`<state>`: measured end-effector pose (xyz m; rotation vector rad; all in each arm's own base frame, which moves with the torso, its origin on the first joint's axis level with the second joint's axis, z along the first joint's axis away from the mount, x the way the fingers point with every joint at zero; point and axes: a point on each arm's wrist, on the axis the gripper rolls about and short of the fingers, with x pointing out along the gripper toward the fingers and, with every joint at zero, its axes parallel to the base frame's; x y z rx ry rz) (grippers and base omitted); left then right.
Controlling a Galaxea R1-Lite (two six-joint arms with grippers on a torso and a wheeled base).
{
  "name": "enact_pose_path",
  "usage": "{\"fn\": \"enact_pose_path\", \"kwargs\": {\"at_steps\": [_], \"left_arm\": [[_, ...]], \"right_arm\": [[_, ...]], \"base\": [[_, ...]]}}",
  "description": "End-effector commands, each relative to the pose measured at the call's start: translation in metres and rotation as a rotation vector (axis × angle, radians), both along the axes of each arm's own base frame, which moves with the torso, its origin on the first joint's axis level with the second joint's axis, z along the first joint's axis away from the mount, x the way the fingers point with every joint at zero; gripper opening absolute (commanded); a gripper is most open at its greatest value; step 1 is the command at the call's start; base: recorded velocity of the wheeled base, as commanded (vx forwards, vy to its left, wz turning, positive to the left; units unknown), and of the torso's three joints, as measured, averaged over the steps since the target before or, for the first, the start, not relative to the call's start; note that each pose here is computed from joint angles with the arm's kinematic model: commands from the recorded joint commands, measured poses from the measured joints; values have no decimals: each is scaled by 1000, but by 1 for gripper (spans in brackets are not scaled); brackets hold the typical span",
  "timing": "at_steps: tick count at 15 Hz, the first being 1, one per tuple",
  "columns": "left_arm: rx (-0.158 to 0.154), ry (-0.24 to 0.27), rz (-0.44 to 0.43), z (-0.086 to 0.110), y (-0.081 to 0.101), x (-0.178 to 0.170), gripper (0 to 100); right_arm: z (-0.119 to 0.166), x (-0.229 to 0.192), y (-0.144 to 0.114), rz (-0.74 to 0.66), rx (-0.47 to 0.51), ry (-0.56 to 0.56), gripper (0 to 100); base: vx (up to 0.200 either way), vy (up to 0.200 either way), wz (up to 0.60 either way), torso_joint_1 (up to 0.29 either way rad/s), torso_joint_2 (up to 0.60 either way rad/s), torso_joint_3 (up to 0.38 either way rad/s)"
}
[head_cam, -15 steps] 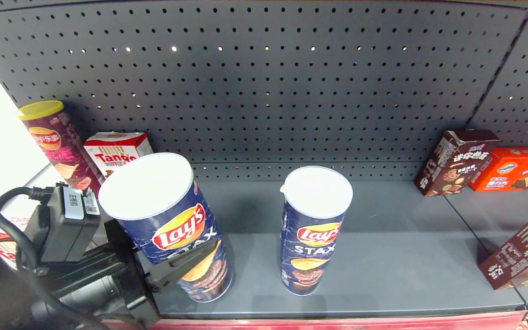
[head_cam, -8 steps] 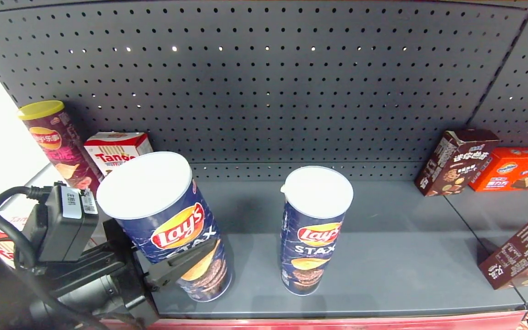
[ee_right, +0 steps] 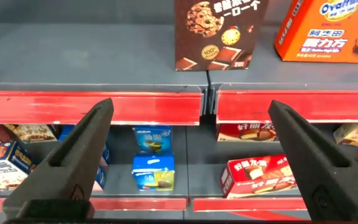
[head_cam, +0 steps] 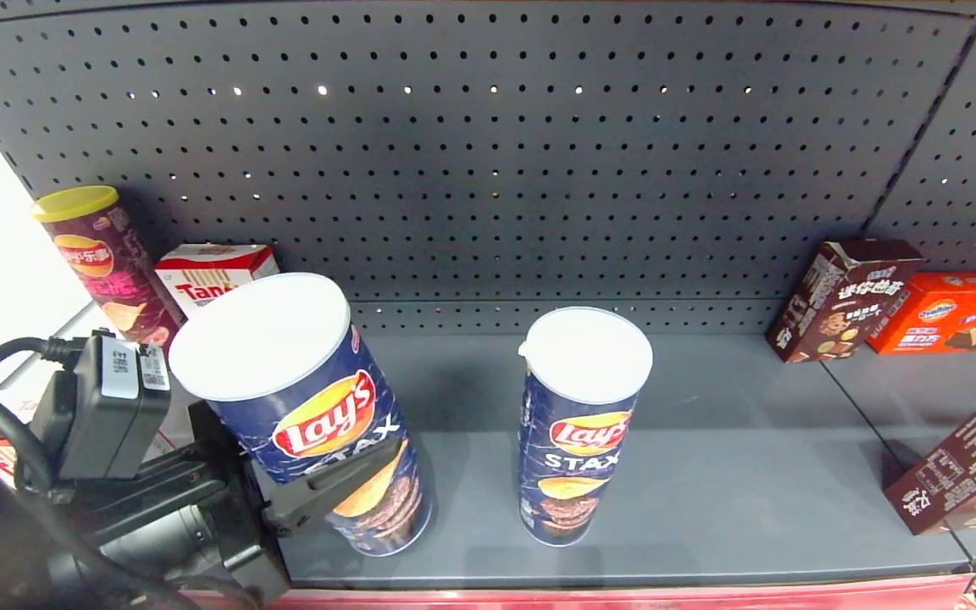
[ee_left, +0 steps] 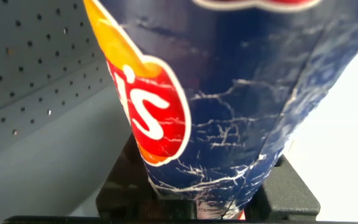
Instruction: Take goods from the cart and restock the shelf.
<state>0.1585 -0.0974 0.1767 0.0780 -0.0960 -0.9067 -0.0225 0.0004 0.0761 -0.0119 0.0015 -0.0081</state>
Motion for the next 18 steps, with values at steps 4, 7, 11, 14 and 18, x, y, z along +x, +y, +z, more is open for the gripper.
{"fn": "enact_pose_path", "kwargs": {"at_steps": [4,7,11,14,18], "left_arm": [[-10,-22,63,9,3,15,0],[-13,-16,41,15,-7,37,0],[19,12,21,21,-25,75,0],[62,103,-32,25,-31,102,0],[85,133,-94,29,-52,144,0]], "right_arm": [[0,0,0,0,0,-5,100],[0,0,0,0,0,-5,100],[0,0,0,0,0,-5,100],[0,0,0,0,0,-5,100],[0,0,0,0,0,-5,100]], "base": [[0,0,0,0,0,0],[0,0,0,0,0,0],[0,0,0,0,0,0],[0,0,0,0,0,0],[0,0,0,0,0,0]]}}
